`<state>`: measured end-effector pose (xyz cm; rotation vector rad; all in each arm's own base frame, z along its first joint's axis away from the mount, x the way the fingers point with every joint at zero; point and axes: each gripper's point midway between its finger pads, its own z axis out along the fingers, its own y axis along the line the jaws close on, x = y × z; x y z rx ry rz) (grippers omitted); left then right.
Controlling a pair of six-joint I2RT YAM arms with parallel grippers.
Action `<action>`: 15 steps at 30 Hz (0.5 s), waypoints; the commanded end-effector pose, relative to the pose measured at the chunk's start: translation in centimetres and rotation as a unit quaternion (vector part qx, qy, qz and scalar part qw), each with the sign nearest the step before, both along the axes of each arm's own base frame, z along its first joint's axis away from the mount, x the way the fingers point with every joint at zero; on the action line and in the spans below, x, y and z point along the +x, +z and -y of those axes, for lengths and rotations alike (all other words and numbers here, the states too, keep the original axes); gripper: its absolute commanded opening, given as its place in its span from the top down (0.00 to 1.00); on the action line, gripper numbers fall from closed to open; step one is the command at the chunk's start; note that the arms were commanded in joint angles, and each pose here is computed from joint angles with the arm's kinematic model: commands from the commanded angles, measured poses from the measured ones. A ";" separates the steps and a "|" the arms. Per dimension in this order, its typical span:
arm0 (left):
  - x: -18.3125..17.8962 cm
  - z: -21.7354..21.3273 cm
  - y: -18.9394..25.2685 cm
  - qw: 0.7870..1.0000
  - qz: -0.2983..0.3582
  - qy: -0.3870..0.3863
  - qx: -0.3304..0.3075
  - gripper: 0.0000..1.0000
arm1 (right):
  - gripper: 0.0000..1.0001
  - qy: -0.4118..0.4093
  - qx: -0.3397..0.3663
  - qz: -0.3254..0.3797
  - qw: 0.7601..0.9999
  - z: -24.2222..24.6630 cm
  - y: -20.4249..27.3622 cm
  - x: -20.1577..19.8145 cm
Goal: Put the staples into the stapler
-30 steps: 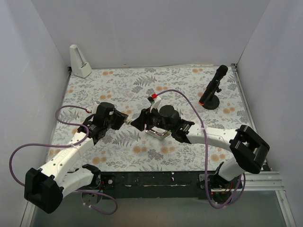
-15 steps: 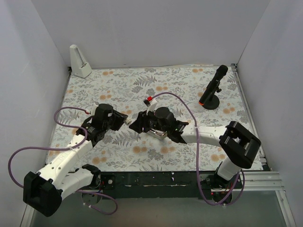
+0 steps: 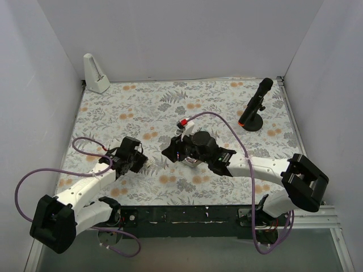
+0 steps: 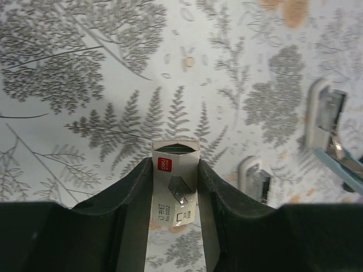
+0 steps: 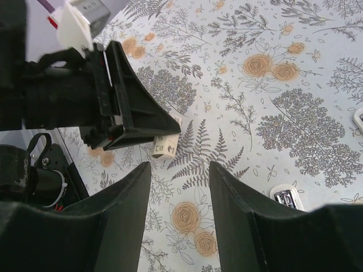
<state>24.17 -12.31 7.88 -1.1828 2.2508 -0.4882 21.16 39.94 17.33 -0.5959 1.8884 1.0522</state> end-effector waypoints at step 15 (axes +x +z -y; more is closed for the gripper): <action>-2.8 1.0 -5.7 0.986 -0.104 0.108 -0.076 0.42 | 0.45 0.030 -0.052 0.029 0.998 0.3 -1.5 -1.0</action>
